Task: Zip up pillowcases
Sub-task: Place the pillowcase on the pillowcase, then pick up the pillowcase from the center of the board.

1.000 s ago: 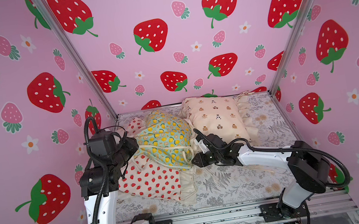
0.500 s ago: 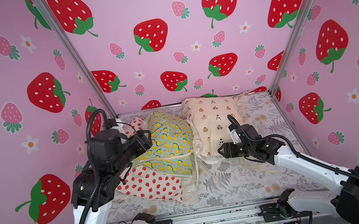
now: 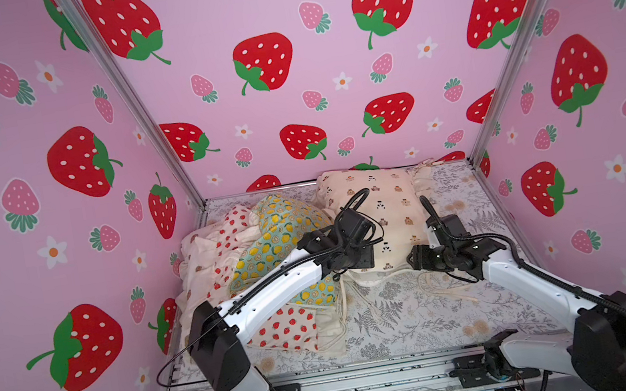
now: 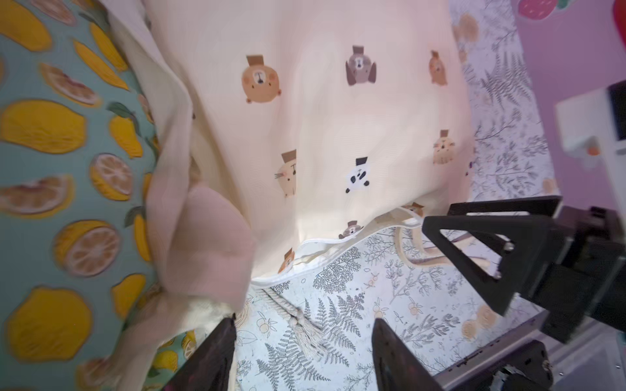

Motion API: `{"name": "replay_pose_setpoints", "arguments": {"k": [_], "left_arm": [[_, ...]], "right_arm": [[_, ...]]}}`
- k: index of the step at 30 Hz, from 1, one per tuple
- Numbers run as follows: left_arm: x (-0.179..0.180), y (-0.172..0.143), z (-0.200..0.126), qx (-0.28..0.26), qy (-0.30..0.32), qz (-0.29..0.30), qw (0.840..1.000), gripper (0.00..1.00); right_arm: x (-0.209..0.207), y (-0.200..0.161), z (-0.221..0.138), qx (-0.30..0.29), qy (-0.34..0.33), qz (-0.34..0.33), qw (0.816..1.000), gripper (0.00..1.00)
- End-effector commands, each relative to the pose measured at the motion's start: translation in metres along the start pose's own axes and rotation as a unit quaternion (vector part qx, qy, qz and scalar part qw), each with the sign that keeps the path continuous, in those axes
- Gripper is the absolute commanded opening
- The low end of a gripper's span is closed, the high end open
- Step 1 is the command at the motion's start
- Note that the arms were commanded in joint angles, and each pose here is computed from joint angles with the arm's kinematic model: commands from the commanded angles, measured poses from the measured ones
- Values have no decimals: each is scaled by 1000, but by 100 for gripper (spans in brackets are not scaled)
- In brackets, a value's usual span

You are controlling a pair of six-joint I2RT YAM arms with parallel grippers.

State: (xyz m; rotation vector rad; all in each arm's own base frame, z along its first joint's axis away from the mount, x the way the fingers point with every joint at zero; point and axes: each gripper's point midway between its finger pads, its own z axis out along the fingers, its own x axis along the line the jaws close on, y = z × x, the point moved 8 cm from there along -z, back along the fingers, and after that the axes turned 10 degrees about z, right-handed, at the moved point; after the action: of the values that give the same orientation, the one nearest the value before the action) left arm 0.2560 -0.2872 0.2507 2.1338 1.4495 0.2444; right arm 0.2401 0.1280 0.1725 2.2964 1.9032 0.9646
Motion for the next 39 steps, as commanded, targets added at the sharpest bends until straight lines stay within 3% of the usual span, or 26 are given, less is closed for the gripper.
{"name": "replay_pose_setpoints", "arguments": {"k": [1,9,16,19,24,27,29,34,39], "left_arm": [[4,15,-1,-39,35,-20,998,66],[21,13,22,-36,113,-33,992,63],[35,6,38,-30,130,-55,990,57],[37,8,54,-14,111,-69,991,49],[40,12,58,-22,114,-80,990,27],[42,14,57,-23,105,-87,990,15],[45,14,54,-21,97,-97,990,0],[38,18,34,-58,26,-131,989,0],[24,25,10,-90,-69,-201,973,0]], "right_arm": [[-6,5,7,-6,0,3,1000,66],[-20,16,17,-8,-15,14,1000,65],[-27,23,22,-10,-21,11,1000,65],[-28,26,24,-11,-26,6,1000,64],[-33,29,24,-13,-25,8,1000,64],[-34,29,23,-11,-26,2,1000,64],[-32,29,21,-10,-20,-2,1000,64],[-23,25,6,-7,16,-3,1000,65],[-4,5,-18,7,59,-15,998,67]]}}
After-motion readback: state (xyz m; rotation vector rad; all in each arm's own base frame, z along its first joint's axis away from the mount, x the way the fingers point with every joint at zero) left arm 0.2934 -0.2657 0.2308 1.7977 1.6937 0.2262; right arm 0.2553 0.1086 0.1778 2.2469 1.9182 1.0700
